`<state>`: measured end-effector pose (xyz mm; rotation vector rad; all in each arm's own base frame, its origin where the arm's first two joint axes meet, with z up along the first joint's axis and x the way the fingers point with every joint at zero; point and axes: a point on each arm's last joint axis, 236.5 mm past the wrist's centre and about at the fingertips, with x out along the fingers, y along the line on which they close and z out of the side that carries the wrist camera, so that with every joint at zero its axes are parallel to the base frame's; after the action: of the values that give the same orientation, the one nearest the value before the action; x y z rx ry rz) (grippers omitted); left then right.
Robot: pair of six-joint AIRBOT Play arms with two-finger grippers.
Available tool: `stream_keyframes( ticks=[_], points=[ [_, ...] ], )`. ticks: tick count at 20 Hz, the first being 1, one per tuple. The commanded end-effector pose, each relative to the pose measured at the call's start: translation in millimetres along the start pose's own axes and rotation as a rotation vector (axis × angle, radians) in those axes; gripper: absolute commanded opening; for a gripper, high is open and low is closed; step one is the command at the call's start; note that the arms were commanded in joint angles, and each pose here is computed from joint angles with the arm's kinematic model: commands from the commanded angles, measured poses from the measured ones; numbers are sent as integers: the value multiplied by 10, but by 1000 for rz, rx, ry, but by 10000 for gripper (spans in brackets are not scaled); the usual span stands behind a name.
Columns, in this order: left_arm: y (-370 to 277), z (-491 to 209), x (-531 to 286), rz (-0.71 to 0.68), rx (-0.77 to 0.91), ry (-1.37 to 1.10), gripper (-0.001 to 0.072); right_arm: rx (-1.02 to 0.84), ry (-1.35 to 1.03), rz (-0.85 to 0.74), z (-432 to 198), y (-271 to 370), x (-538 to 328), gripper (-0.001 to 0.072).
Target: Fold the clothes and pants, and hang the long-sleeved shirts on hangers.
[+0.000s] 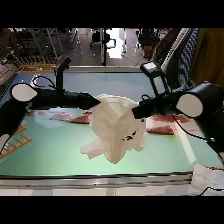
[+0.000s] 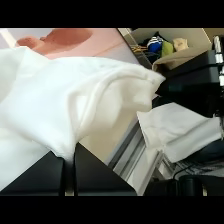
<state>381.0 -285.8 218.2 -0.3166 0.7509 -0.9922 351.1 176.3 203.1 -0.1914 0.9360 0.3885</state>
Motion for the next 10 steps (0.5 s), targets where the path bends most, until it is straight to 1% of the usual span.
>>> stream_keyframes(
  ticks=[1, 3, 8, 9, 10],
  points=[
    [-75, -33, 50, -15, 4, 11, 16, 49, -5, -35, 37, -87, -172, 15],
    [-88, -39, 57, -17, 5, 13, 16, 52, 39, -38, -38, -88, -105, 15],
    [-80, -27, 46, -16, 4, 9, 19, 50, 36, -34, -22, -78, -87, 16],
    [-53, -16, 21, -11, 5, 6, 104, 50, 35, -33, -21, -76, -87, 16],
    [-10, -2, -30, -3, 0, 3, 322, 50, 34, -28, -19, -64, -86, 16]
  ],
)
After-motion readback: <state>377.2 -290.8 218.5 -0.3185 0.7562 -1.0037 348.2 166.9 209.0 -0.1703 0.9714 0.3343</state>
